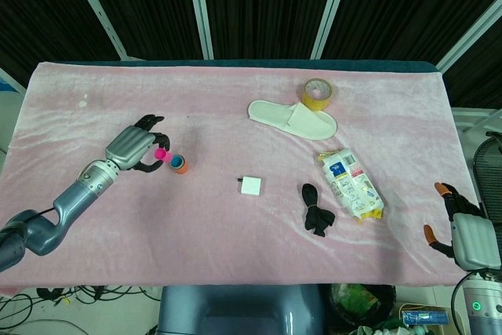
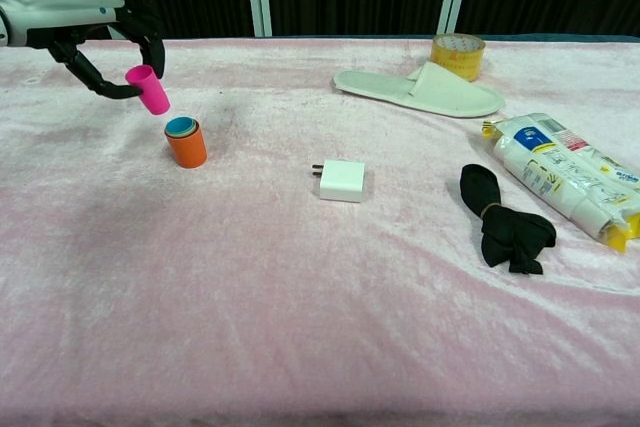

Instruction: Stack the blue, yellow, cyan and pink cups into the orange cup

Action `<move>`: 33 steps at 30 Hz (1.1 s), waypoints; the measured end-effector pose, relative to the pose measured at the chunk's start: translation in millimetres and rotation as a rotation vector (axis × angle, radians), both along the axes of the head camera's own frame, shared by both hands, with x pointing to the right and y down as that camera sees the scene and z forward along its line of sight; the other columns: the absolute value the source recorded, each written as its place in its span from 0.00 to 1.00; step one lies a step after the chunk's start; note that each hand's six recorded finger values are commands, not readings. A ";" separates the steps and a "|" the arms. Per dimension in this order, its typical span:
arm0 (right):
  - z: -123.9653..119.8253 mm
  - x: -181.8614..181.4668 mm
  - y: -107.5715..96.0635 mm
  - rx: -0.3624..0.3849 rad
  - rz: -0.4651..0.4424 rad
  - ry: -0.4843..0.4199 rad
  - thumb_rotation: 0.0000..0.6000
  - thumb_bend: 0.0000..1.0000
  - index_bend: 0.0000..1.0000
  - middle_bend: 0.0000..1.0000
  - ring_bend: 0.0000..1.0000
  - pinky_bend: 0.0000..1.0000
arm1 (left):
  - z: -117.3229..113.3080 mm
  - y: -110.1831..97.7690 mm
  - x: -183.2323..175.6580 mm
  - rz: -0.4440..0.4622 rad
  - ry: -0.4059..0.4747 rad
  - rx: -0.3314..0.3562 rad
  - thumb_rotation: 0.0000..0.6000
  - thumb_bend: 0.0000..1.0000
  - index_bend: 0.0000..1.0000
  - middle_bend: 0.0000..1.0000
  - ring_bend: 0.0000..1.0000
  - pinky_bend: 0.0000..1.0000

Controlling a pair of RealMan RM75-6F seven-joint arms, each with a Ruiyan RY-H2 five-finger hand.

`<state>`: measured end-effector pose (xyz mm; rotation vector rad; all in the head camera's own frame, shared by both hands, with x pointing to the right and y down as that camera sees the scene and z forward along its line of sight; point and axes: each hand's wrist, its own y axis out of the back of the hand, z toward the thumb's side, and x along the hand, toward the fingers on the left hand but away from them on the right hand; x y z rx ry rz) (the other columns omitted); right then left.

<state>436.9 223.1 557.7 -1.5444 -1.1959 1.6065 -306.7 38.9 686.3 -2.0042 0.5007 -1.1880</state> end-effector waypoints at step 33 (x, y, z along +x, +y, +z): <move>0.4 -0.8 0.4 -0.005 -0.002 -0.006 1.00 0.30 0.14 0.10 0.17 0.24 | 27.5 5.9 23.4 0.030 0.021 -0.019 1.00 0.39 0.44 0.48 0.00 0.00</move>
